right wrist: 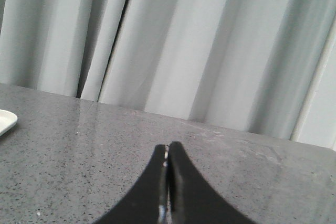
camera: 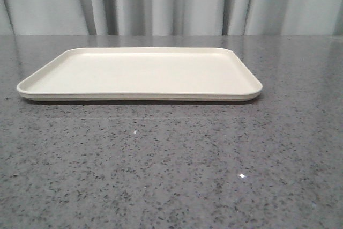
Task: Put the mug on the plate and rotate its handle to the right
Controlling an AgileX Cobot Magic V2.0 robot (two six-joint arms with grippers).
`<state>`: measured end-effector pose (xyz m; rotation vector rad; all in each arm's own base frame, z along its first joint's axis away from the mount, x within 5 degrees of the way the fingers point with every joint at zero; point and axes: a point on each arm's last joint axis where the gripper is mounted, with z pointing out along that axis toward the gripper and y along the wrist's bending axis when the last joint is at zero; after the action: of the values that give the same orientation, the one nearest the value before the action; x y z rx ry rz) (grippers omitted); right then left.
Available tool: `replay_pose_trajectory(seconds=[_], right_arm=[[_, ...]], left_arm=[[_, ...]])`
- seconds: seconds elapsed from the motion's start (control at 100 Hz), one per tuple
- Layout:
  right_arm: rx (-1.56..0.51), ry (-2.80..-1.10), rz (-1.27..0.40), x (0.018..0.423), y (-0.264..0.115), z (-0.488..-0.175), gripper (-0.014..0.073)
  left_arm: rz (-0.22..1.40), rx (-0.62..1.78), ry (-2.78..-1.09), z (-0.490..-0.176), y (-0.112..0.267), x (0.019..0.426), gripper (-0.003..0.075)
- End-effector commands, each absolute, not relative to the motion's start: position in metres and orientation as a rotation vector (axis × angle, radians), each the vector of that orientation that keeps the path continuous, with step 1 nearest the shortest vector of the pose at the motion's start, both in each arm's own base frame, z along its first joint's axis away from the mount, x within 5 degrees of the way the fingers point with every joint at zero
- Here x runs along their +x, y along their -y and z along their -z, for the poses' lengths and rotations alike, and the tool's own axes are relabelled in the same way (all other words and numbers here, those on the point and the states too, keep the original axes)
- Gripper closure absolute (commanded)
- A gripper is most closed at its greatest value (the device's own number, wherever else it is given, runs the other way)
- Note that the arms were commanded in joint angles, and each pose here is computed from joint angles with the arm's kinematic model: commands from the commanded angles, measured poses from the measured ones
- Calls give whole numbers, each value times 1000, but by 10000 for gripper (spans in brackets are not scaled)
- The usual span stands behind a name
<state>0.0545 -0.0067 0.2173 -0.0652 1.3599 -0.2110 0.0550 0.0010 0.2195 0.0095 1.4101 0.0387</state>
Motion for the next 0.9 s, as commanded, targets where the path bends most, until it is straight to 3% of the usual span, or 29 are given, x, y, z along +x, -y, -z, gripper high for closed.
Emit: replay_pose_trajectory(seconds=[0.0, 0.89], right_arm=[[-36, -1273, 255, 51, 10, -224, 657], [-22, -1274, 241, 51, 10, -224, 657]], left_arm=[[-40, -1, -1305, -225, -2, 51, 740], [-40, -1, -1301, -226, -2, 51, 740]])
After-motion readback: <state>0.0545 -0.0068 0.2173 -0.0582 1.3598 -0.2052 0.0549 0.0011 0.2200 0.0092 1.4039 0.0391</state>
